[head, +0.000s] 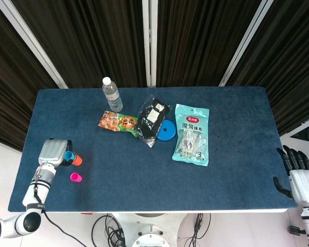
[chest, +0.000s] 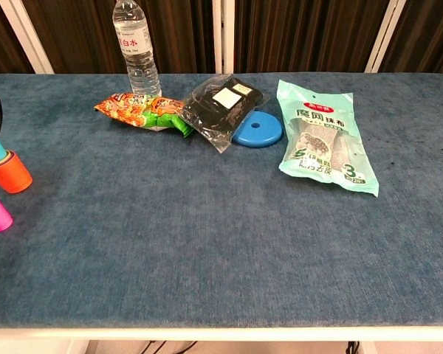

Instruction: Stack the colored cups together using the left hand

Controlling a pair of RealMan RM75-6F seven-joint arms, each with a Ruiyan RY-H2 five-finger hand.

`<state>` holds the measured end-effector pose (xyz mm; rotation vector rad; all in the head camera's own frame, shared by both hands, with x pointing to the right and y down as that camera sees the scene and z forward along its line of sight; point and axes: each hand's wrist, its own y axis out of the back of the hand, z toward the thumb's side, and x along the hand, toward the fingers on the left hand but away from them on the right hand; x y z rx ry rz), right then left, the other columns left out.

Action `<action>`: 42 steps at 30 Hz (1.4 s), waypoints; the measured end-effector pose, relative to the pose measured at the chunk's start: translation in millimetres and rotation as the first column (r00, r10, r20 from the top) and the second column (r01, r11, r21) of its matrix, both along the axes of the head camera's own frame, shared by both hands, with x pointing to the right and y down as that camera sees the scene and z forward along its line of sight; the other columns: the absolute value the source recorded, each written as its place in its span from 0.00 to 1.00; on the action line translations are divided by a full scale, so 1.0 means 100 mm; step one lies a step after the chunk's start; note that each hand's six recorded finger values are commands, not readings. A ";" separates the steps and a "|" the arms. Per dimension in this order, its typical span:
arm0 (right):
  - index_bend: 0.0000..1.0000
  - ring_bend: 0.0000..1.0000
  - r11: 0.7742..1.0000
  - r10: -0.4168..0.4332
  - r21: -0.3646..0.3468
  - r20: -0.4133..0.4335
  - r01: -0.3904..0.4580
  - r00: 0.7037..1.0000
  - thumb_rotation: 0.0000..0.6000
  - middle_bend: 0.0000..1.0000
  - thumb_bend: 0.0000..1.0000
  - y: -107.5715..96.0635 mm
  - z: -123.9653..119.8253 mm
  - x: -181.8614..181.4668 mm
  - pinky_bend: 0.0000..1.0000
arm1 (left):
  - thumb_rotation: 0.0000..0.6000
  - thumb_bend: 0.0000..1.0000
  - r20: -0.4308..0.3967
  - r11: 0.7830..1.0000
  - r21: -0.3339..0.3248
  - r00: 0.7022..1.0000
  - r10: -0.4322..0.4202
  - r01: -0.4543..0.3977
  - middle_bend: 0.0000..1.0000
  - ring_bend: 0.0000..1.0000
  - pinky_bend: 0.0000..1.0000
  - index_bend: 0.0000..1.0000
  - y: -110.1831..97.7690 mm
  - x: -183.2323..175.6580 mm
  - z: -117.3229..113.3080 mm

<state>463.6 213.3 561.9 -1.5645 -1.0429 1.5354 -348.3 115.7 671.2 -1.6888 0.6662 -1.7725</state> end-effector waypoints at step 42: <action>0.00 0.00 1.000 -0.007 0.026 0.019 0.006 1.000 1.00 0.00 0.33 0.01 -0.12 -0.01 0.00 | 1.00 0.18 -0.055 0.995 0.041 0.994 0.091 -0.089 0.32 0.34 0.31 0.29 0.95 0.02 -0.21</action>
